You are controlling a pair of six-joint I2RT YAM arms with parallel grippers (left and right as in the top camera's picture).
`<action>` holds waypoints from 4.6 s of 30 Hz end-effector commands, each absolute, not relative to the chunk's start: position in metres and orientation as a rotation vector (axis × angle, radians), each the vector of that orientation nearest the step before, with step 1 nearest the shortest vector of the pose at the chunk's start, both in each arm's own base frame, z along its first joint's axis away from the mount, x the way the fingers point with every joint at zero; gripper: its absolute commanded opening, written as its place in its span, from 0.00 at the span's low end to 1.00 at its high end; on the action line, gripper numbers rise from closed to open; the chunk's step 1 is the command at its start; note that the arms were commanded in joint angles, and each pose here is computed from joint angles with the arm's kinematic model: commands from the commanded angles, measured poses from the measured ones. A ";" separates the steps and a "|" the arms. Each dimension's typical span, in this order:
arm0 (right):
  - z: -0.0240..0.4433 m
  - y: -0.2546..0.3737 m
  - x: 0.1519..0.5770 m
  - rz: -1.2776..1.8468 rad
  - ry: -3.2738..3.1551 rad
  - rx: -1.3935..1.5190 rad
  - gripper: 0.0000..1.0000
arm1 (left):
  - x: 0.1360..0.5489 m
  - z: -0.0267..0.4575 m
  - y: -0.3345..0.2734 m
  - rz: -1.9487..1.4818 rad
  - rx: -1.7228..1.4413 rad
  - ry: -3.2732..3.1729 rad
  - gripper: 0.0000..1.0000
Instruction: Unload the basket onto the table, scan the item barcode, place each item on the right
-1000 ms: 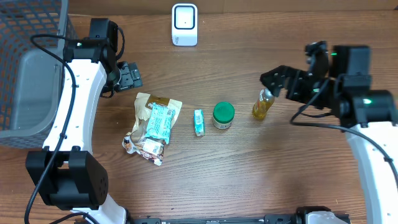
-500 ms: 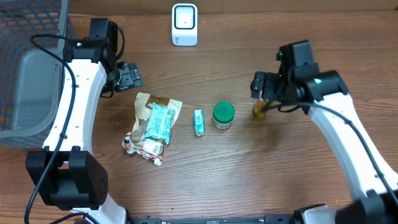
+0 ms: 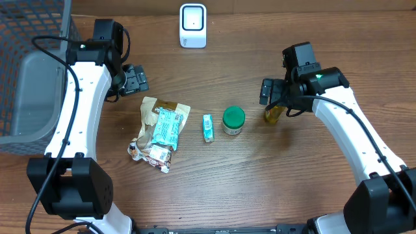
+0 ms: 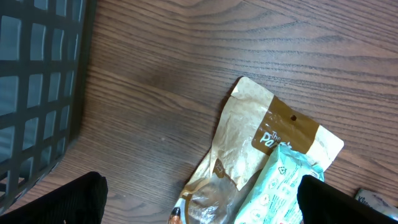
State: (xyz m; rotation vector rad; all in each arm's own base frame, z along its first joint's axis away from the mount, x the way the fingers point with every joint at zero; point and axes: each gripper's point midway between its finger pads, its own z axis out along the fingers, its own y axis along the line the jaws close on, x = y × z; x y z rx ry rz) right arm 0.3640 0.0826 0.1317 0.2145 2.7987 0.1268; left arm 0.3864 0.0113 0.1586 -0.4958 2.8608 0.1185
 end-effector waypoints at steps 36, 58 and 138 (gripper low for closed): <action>0.101 0.081 0.364 0.068 2.881 0.214 0.67 | 0.390 0.164 0.011 0.133 -0.472 2.846 1.00; 0.179 0.082 0.366 0.368 2.824 0.293 0.20 | 0.390 0.164 0.011 0.133 -0.472 2.846 1.00; 0.274 0.174 0.271 1.446 2.732 -0.162 0.11 | 0.390 0.164 0.011 0.133 -0.472 2.846 1.00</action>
